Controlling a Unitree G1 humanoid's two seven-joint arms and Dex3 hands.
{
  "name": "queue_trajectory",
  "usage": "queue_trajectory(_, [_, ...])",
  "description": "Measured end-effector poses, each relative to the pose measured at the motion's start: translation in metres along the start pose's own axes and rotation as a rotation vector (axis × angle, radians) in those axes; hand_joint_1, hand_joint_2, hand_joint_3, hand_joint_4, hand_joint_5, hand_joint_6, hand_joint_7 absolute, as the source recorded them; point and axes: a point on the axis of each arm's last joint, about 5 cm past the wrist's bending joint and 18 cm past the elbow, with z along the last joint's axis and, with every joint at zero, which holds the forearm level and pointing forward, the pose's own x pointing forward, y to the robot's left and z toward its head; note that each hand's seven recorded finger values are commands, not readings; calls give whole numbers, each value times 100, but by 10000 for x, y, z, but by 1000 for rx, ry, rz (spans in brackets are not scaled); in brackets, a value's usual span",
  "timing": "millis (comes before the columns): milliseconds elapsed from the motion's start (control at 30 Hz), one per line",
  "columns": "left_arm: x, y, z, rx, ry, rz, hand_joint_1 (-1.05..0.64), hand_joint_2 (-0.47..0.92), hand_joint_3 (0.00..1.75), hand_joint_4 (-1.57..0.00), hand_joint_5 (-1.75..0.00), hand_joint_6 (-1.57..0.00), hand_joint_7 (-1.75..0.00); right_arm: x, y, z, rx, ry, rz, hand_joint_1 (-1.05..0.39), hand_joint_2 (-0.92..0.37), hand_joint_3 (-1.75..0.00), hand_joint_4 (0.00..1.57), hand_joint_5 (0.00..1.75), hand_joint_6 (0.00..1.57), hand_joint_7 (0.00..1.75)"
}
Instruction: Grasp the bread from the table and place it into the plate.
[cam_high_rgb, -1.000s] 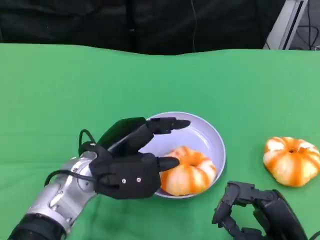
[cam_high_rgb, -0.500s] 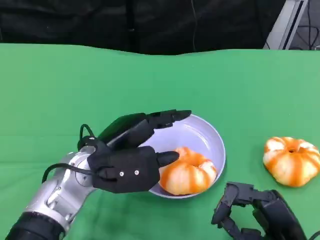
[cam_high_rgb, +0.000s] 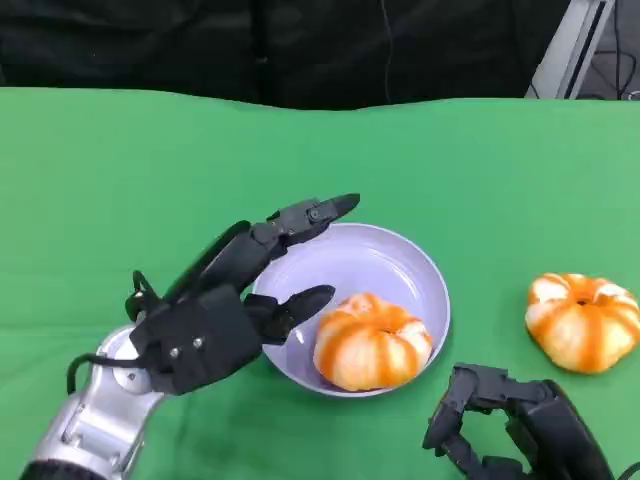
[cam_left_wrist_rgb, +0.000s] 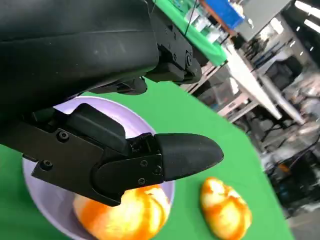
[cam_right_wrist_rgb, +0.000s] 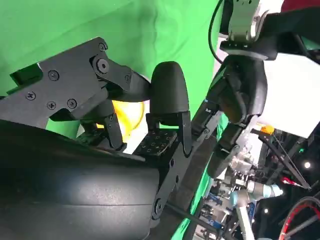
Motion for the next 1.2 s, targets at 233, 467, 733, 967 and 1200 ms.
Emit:
queue_trajectory(233, [-122,8,30,-53,-23,70,-89,92,75,-44,-4,-41,-3,-2,-4,-1,4,0,-2,-24,-63,-89,80,158,79,133])
queue_trajectory(467, [-206,46,41,-111,-39,124,-85,92,73,-45,-2,-42,-2,-11,-9,-14,8,7,3,-23,-62,-90,80,158,80,133])
queue_trajectory(733, [-304,16,40,-209,-64,149,-86,92,69,-47,-2,-43,-2,-13,-13,-13,5,5,4,-23,-62,-90,80,159,80,132])
queue_trajectory(967, [-437,-15,45,-320,-97,205,-88,92,62,-54,-4,-47,-2,-21,-16,-10,4,-2,4,-24,-64,-89,80,157,79,133])
queue_trajectory(1200, [-645,-74,5,-448,-108,235,-85,92,59,-55,-2,-47,-1,-34,-27,-10,9,-5,-1,-24,-63,-89,81,156,79,133])
